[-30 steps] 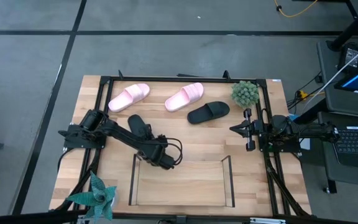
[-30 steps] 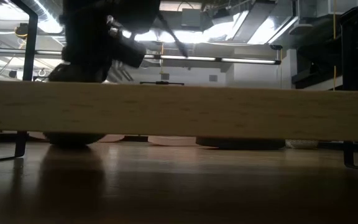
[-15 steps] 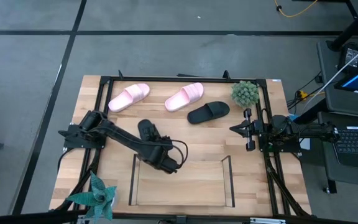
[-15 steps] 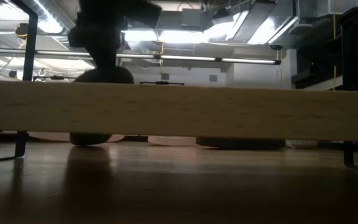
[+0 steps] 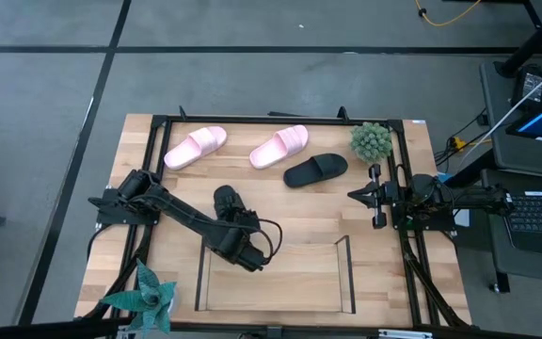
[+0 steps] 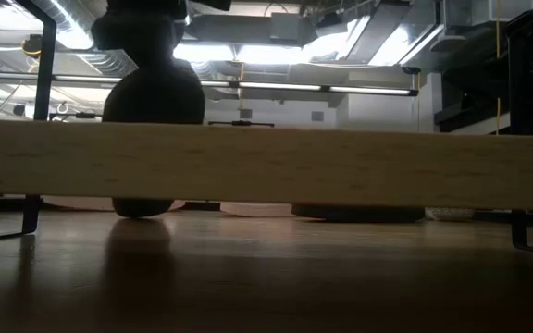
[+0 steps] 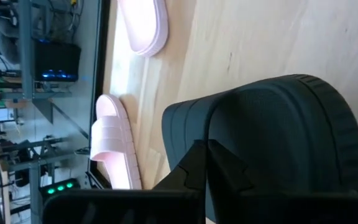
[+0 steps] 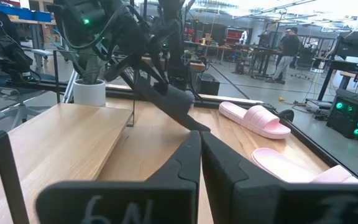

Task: Pick and place slides into the shelf
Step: Put the left black slide on the shelf

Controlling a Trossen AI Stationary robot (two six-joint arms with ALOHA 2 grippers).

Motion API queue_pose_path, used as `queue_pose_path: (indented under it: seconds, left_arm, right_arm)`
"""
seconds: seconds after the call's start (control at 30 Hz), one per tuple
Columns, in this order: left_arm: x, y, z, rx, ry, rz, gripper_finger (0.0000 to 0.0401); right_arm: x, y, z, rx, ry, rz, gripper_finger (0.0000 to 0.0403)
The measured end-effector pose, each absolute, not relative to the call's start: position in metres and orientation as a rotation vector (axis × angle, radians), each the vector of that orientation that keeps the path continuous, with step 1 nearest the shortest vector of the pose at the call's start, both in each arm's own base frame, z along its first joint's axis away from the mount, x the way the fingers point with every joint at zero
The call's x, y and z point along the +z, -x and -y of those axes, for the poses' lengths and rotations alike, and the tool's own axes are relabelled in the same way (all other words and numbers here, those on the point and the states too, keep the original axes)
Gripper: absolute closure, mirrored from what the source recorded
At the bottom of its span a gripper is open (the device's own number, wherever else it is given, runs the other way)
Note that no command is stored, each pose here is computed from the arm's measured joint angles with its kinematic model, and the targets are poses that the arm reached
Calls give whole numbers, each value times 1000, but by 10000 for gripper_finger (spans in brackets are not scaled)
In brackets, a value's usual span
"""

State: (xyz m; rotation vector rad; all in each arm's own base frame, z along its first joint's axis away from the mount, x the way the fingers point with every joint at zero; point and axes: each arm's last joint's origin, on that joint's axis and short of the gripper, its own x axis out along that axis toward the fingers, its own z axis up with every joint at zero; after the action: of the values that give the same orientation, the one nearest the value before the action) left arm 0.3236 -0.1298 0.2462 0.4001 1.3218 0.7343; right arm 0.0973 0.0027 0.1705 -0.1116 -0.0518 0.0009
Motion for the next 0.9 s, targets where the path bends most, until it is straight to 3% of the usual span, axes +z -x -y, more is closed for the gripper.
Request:
queue_pose_path:
  seconds: [0.9]
  left_arm:
    - [252, -312, 159, 646, -463, -1281, 401]
  right_arm:
    - [171, -97, -3, 0, 112, 55, 386]
